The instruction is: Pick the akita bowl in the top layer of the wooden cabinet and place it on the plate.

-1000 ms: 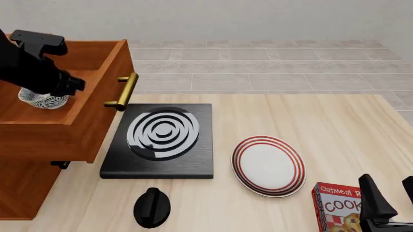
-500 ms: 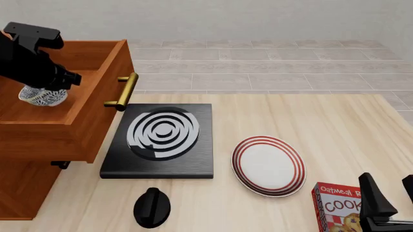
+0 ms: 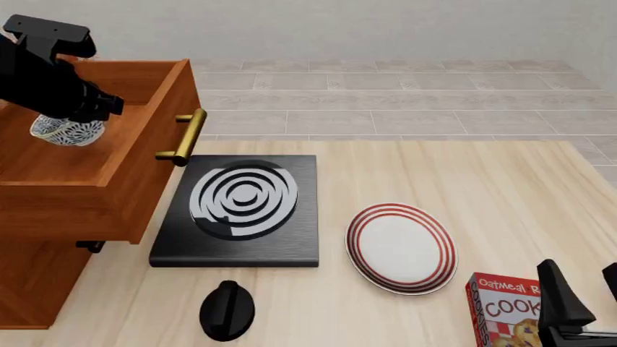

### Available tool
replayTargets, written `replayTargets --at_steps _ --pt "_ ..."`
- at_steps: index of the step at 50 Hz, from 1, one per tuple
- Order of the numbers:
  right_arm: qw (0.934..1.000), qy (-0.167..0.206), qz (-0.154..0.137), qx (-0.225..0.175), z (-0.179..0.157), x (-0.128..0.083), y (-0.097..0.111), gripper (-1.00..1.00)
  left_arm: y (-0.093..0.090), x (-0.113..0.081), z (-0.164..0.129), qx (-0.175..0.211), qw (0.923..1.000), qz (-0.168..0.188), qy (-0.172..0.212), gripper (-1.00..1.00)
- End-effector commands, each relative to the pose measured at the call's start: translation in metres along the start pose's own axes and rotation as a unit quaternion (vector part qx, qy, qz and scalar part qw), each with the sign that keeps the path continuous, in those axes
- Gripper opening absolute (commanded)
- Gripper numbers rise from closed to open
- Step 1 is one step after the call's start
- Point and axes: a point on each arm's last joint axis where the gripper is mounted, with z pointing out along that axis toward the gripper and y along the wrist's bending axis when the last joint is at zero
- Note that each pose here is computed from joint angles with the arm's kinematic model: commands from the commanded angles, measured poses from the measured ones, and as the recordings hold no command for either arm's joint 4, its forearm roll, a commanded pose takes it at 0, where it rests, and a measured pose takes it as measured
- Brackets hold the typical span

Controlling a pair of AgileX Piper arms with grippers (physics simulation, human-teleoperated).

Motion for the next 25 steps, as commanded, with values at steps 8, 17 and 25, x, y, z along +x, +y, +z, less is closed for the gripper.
replayTargets --at_steps 8,17,25 --pt "1.0000 0.000 -0.002 -0.001 0.000 0.001 0.000 1.00 -0.011 -0.012 -0.020 0.010 0.9996 0.016 -0.023 -1.00" --pt "1.0000 0.000 -0.004 -0.002 0.000 0.000 0.000 1.00 -0.012 -0.023 -0.035 0.011 0.9988 0.025 -0.041 -1.00" --pt "1.0000 0.000 -0.006 -0.002 0.000 0.000 0.000 1.00 -0.017 -0.028 -0.045 0.015 0.9979 0.033 -0.054 -1.00"
